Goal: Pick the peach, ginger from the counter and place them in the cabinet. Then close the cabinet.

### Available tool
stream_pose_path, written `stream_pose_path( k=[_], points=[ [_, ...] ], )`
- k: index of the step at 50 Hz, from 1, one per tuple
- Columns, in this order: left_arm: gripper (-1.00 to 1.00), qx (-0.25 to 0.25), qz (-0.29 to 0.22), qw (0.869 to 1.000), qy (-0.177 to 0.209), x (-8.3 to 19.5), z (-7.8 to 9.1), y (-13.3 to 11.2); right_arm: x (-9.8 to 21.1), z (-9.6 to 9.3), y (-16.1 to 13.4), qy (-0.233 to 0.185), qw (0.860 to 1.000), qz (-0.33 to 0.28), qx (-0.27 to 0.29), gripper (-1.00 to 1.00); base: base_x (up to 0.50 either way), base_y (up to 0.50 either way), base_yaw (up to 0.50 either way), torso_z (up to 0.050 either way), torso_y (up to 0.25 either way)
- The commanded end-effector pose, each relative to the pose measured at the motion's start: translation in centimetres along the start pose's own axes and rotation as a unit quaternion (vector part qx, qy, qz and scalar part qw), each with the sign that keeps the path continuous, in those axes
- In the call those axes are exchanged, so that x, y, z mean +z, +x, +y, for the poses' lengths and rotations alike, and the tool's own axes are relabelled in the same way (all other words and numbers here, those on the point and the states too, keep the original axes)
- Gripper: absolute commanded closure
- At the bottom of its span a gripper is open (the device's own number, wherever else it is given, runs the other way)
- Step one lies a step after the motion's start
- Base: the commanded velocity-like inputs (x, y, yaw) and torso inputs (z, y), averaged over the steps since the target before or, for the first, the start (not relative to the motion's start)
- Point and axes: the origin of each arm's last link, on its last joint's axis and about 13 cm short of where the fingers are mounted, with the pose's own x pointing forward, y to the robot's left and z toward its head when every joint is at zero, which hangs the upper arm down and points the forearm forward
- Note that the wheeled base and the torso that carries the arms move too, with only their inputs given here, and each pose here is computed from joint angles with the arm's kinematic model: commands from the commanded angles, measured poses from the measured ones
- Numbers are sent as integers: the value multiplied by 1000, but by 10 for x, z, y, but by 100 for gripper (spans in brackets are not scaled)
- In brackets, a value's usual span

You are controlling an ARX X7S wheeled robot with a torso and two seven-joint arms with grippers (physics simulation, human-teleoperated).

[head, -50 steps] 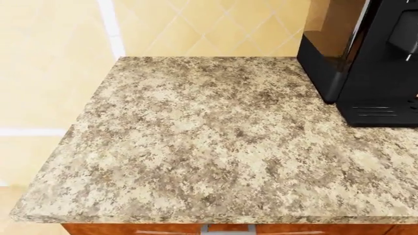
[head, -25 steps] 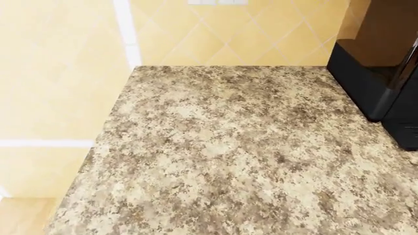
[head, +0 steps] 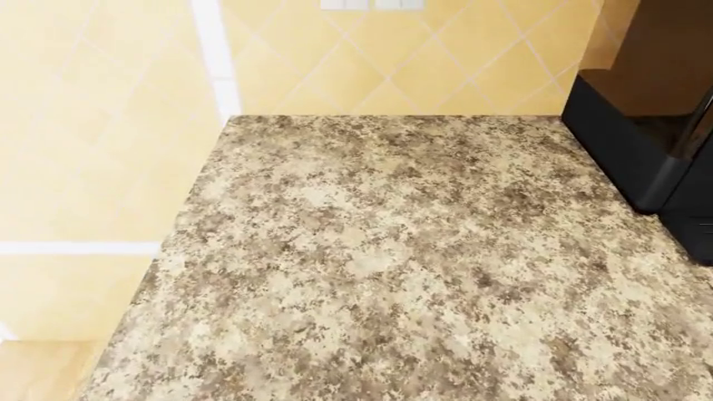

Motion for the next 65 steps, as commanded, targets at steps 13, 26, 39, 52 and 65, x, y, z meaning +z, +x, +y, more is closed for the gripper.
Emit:
stream_pose_path(
  k=[13, 26, 39, 52, 65],
  points=[
    [-100, 1, 0, 1000, 2, 0, 1, -1, 0, 0, -1, 10, 1000, 1, -5, -100, -126, 0, 0, 0, 1],
    [-100, 15, 2, 1000, 0, -3, 6, -1, 0, 0, -1, 12, 1000, 0, -4, -100, 0, 0, 0, 0, 0],
    [-100, 114, -79, 989, -42, -2, 29, 5, -5, -2, 1, 25, 999, 4, -37, -100, 0, 0, 0, 0, 0],
    [-100, 132, -93, 983, -85, 0, 53, 10, -10, -1, 2, 15, 999, 19, -41, -100, 0, 0, 0, 0, 0],
    [-100, 118, -100, 985, -70, -1, 51, 4, -11, 0, 2, 25, 999, 20, -42, -100, 0, 0, 0, 0, 0]
  ],
)
